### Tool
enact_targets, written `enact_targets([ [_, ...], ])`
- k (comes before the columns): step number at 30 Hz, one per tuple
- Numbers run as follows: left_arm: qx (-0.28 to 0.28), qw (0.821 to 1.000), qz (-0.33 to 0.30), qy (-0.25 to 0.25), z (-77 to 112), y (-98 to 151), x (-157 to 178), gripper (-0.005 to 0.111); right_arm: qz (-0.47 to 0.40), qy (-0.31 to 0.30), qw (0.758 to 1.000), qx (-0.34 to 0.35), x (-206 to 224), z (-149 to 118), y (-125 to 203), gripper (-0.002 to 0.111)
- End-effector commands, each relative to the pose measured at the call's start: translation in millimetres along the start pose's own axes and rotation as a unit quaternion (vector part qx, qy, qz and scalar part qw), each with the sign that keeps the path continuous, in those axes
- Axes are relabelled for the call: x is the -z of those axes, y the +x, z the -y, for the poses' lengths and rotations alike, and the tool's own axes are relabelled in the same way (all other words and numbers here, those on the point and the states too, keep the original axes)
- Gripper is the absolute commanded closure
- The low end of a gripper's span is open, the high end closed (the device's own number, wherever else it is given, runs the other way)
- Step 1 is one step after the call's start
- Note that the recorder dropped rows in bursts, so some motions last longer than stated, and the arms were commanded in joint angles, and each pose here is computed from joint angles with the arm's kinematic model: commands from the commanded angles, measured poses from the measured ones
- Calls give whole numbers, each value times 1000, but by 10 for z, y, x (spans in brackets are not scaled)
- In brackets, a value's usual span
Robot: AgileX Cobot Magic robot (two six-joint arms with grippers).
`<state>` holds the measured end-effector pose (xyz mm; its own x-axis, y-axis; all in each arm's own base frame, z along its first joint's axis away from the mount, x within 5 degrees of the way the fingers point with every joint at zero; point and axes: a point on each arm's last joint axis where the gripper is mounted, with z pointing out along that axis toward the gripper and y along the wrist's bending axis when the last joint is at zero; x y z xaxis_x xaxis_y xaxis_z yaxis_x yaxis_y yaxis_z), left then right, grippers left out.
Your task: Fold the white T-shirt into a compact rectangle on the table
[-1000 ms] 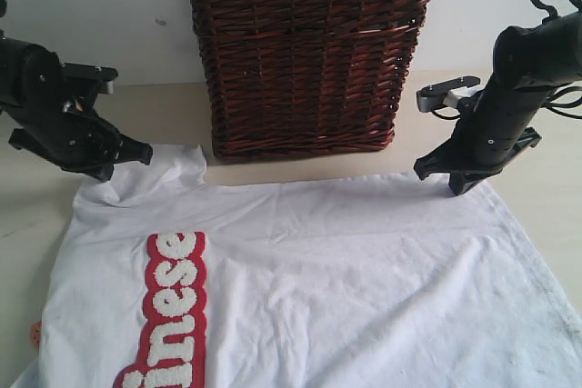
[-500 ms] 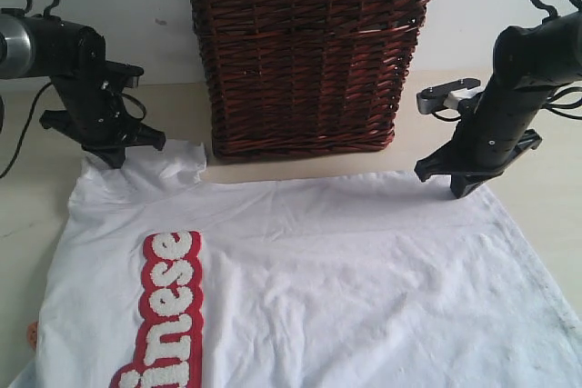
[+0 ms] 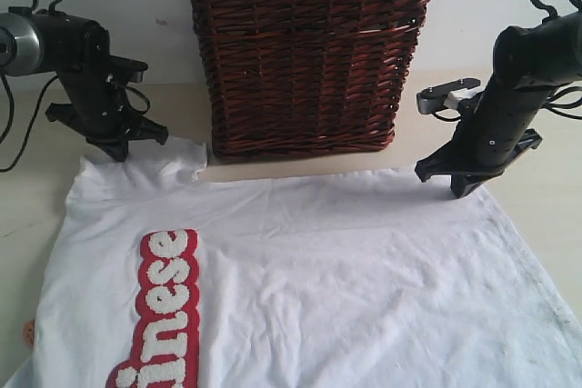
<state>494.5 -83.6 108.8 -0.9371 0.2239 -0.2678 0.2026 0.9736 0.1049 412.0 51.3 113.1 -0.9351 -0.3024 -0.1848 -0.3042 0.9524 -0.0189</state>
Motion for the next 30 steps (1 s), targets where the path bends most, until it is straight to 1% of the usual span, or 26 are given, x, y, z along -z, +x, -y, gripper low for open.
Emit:
enact_targets([
  [1, 9, 998, 55, 22, -12, -122, 332, 107, 17, 4, 1000, 3, 123, 38, -111, 108],
  [5, 4, 996, 89, 20, -43, -163, 643, 107, 52, 11, 999, 3, 336, 50, -194, 108],
  [7, 2, 995, 96, 18, -70, -154, 737, 107, 71, 15, 997, 4, 441, 53, -217, 108],
  [10, 4, 995, 99, 15, -112, -112, 848, 107, 88, 18, 996, 4, 593, 53, -230, 108],
  [14, 8, 995, 96, 13, -176, 9, 953, 107, 93, 17, 995, 3, 749, 44, -214, 108],
  [19, 12, 995, 100, 12, -218, 253, 1106, 107, 84, 15, 996, 2, 899, 14, -83, 108],
  [24, 16, 995, 96, 17, -195, 587, 1257, 107, 59, 10, 998, 1, 942, -43, 205, 108],
  [27, 21, 996, 85, 24, -174, 807, 1342, 107, 32, 4, 999, -12, 893, -81, 403, 108],
  [30, 23, 995, 88, 27, -152, 1001, 1422, 107, 7, -3, 1000, -27, 775, -118, 583, 108],
])
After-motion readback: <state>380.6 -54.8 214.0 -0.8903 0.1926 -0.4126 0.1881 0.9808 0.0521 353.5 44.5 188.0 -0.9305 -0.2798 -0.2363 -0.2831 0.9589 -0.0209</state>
